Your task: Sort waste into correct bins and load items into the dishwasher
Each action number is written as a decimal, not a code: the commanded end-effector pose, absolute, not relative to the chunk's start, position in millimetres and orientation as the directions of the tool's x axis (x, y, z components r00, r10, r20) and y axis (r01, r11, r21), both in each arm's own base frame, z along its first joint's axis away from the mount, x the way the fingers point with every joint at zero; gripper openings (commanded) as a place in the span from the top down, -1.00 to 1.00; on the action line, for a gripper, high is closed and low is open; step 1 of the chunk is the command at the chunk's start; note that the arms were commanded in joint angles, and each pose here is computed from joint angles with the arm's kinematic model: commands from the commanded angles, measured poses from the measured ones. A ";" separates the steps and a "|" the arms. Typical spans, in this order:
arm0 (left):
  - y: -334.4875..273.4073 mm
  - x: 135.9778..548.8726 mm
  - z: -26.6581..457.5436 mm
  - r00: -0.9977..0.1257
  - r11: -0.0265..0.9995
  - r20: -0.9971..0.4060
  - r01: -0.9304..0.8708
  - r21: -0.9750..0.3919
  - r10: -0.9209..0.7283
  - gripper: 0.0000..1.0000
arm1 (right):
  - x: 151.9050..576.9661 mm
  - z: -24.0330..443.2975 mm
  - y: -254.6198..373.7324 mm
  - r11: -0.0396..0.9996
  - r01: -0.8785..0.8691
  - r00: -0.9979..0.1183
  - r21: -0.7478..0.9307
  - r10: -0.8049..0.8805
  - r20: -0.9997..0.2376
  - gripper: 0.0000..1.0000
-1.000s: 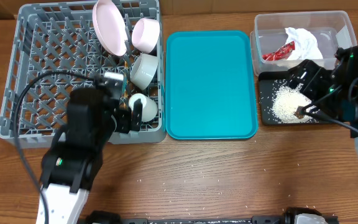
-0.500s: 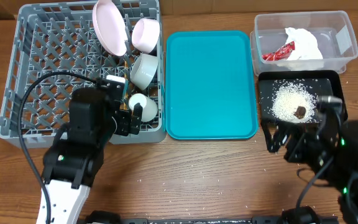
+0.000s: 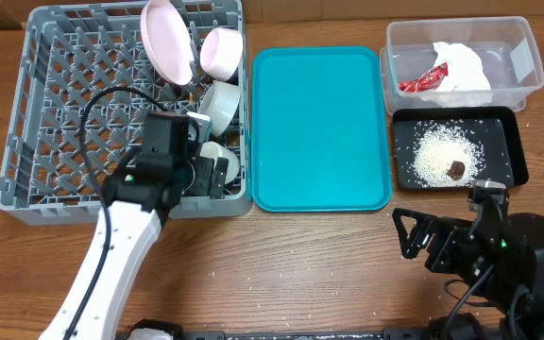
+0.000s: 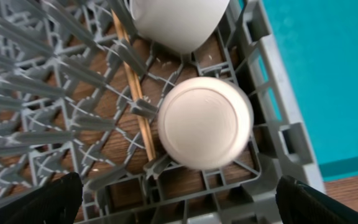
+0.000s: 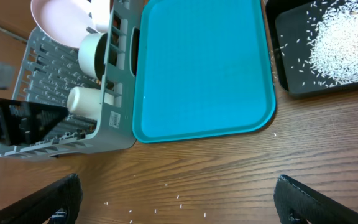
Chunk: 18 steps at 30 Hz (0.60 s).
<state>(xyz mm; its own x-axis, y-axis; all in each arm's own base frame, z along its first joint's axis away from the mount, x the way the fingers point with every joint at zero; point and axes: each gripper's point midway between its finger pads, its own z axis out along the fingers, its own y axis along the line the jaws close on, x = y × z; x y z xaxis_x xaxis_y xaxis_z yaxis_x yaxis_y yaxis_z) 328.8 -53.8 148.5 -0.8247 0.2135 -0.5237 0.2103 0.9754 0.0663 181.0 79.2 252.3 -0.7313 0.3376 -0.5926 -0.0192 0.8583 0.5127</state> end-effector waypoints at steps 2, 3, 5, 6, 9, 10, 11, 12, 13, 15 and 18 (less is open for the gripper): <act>-57.2 340.3 130.6 -0.843 0.972 -0.486 0.223 0.074 0.230 -1.00 | 179.8 254.7 78.2 0.860 -0.026 -0.719 0.510 0.338 -0.607 -1.00; -57.5 340.4 127.1 -0.848 0.972 -0.477 0.224 0.071 0.230 -1.00 | 179.8 254.7 78.2 0.860 -0.026 -0.719 0.510 0.338 -0.607 -1.00; -61.4 336.2 121.5 -0.860 0.971 -0.454 0.236 0.047 0.231 -1.00 | 179.8 254.7 78.2 0.860 -0.026 -0.719 0.510 0.338 -0.607 -1.00; -63.3 333.8 123.0 -0.862 0.969 -0.451 0.243 0.035 0.232 -1.00 | 179.8 254.7 78.2 0.860 -0.026 -0.719 0.510 0.338 -0.607 -1.00; -70.0 323.6 140.8 -0.859 0.962 -0.453 0.272 -0.005 0.241 -1.00 | 179.8 254.7 78.2 0.860 -0.026 -0.719 0.510 0.338 -0.607 -1.00; -72.1 319.1 150.2 -0.850 0.957 -0.464 0.289 -0.015 0.249 -0.99 | 179.8 254.7 78.2 0.860 -0.026 -0.719 0.510 0.338 -0.607 -1.00; -73.2 314.1 159.5 -0.841 0.955 -0.481 0.294 -0.023 0.248 -1.00 | 179.8 254.7 78.2 0.860 -0.026 -0.719 0.510 0.338 -0.607 -1.00; -73.1 309.7 166.9 -0.833 0.955 -0.496 0.296 -0.025 0.245 -1.00 | 179.8 254.7 78.2 0.860 -0.026 -0.719 0.510 0.338 -0.607 -1.00; -72.2 302.0 179.6 -0.818 0.954 -0.522 0.298 -0.026 0.242 -1.00 | 179.9 254.8 78.2 0.860 -0.026 -0.719 0.510 0.338 -0.607 -1.00; -73.3 290.7 197.7 -0.789 0.949 -0.565 0.312 -0.033 0.240 -0.99 | 179.8 254.7 78.2 0.860 -0.026 -0.719 0.510 0.338 -0.607 -1.00; -75.2 270.8 223.7 -0.731 0.941 -0.642 0.337 -0.044 0.232 -1.00 | 179.8 254.7 78.2 0.860 -0.027 -0.719 0.510 0.338 -0.607 -1.00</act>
<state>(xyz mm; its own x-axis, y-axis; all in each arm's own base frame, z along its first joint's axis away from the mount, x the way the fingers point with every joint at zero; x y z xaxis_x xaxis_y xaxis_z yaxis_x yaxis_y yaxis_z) 285.2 -66.2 187.6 -0.8141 0.2152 -0.5394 0.2739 0.9613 -0.0299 180.5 79.0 253.4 -0.7275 0.3384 -0.5968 -0.0225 0.8577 0.5137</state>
